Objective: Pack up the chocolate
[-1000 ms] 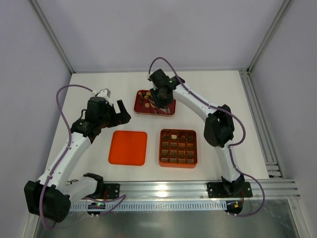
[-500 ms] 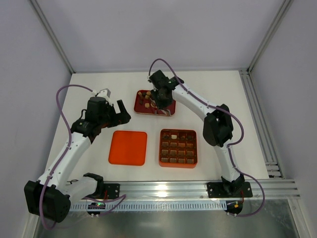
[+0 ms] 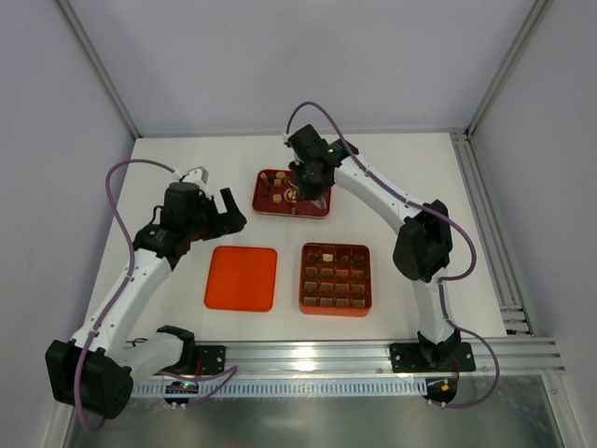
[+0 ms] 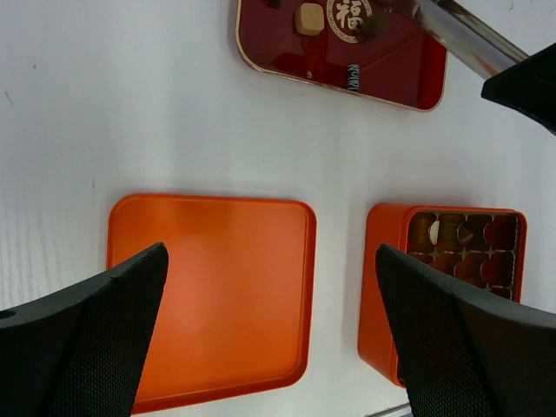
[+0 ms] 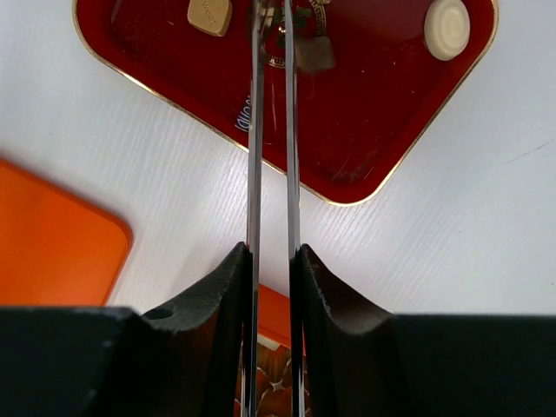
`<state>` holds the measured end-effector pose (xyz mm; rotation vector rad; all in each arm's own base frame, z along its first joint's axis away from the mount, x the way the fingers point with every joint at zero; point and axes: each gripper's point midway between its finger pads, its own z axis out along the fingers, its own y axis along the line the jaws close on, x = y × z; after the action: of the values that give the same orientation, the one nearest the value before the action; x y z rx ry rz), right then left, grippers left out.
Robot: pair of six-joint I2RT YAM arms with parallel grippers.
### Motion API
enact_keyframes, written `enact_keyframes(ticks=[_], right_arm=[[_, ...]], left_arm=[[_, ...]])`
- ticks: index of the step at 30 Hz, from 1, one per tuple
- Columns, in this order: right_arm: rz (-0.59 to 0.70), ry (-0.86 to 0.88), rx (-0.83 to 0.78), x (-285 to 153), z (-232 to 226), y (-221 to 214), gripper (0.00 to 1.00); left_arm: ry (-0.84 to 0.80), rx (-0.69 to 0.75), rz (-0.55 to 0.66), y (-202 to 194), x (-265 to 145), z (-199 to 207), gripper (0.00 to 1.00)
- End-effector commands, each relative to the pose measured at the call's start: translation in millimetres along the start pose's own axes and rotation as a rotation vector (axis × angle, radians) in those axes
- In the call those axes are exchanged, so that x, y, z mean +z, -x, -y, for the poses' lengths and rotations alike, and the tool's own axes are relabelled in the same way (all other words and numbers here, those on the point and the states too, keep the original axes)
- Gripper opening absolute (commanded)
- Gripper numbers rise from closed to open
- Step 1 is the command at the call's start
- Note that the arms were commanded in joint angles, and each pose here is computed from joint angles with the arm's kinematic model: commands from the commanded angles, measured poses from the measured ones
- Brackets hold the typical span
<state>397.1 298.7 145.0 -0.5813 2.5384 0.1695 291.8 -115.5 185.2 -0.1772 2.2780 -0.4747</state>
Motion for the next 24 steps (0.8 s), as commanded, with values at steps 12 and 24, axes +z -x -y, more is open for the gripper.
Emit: enact_keyframes(ticks=[12,24], right_arm=[[0.077,-0.022,0.021,-34.7,14.1,8.9,0.32],[0.082,-0.078,0.039,-67.7,35.1,-21.2,0.38]], left_arm=[[-0.016,0.011,0.030,6.6,-2.0,2.8,1.00],[-0.024,0.012,0.028,6.6,-2.4,4.3,1.00]])
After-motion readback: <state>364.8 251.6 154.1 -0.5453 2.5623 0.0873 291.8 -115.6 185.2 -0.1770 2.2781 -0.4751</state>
